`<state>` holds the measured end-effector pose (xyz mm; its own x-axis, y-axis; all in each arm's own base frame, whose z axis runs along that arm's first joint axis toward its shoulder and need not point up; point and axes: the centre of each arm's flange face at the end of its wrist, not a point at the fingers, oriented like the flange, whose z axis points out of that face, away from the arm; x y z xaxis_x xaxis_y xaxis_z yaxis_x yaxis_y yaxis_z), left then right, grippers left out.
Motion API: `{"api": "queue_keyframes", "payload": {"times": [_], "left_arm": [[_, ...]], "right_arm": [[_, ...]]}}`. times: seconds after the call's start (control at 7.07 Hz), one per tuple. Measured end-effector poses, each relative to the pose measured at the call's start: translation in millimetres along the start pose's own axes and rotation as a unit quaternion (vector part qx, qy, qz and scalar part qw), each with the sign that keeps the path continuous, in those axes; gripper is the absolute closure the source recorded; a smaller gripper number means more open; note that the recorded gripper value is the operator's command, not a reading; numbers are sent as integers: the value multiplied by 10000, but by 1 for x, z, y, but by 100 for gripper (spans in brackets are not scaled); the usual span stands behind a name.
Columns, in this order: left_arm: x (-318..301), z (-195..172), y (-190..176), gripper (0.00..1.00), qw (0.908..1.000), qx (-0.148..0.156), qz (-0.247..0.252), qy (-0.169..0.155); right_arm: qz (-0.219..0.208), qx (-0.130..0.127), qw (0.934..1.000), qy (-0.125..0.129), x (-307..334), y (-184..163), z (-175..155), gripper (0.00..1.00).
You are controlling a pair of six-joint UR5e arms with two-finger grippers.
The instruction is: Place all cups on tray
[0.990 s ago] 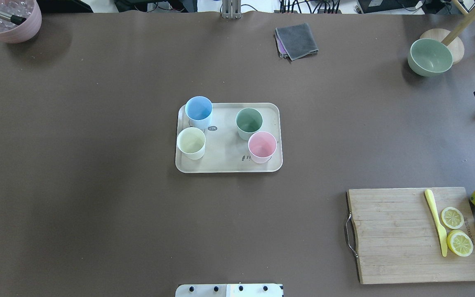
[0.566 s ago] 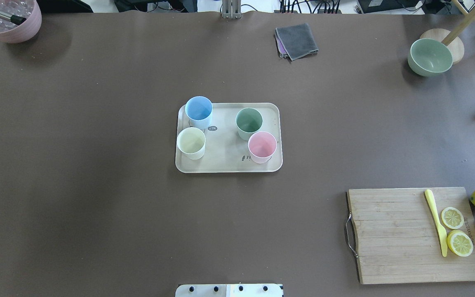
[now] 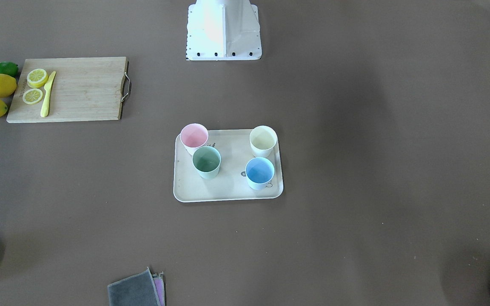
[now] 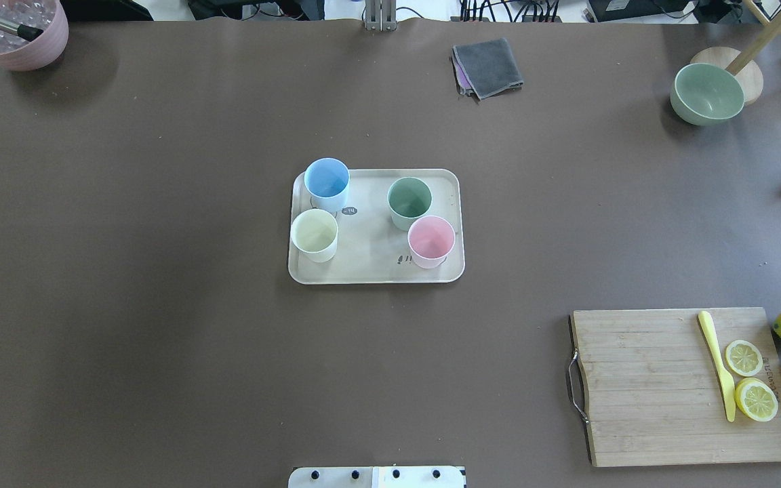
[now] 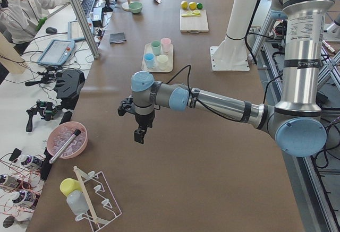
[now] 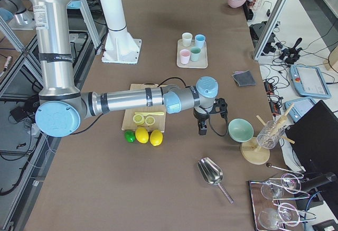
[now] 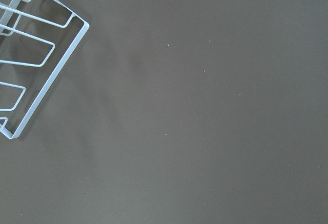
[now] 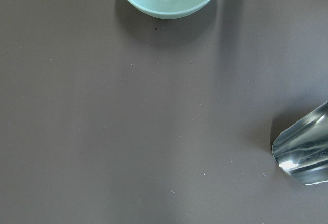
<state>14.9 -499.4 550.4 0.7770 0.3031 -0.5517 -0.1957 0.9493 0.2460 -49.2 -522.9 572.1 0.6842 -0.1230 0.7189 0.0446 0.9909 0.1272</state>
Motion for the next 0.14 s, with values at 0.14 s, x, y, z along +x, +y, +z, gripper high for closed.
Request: {"api": "queue_keyframes", "payload": {"times": [0.14], "left_arm": [[4, -5, -5, 2, 10000, 62, 51, 12]], "right_arm": [[-7, 10, 10000, 9, -1, 2, -1, 0]]}}
